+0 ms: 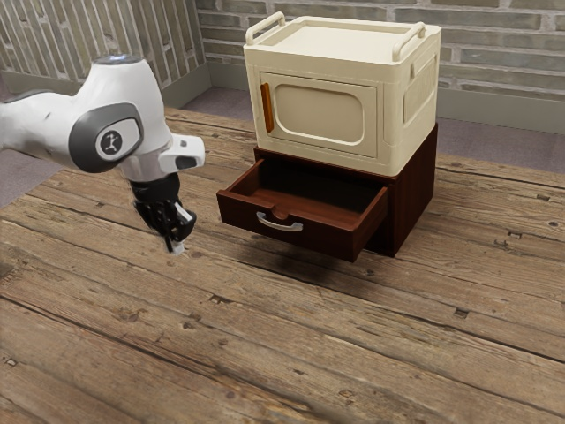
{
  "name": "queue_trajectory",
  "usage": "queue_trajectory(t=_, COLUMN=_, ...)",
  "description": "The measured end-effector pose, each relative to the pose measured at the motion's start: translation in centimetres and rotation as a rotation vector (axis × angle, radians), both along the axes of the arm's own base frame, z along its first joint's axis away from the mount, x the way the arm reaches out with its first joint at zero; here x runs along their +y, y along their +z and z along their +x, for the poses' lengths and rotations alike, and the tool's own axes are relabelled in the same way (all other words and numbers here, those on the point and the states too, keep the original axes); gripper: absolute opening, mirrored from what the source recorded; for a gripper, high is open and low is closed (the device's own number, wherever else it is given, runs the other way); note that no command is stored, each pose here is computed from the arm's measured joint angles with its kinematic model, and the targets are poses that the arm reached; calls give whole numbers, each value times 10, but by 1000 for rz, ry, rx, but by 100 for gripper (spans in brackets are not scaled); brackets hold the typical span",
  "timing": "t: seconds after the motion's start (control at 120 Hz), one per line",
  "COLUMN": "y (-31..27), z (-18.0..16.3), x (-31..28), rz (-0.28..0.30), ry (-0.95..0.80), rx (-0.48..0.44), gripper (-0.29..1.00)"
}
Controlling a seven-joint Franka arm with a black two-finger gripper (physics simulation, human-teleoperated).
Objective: Push the drawer handle with one arm to close the drawer
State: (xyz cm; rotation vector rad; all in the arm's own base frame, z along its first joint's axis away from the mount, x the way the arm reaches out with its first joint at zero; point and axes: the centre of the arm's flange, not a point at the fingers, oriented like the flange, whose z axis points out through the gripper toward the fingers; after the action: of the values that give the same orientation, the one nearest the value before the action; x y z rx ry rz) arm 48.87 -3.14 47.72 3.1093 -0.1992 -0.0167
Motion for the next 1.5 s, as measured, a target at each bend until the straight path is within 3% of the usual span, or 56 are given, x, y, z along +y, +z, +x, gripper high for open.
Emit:
queue_trajectory(t=0.367, y=-43, z=33, x=-44, rz=-14, ry=15, rx=-71, gripper=-7)
queue_trajectory(t=0.908, y=-70, z=108, x=-72, rz=-29, ry=52, rx=-124, gripper=-8)
queue_trajectory(t=1.5, y=-87, z=166, x=-82, rz=-25, ry=11, rx=-199, gripper=-8)
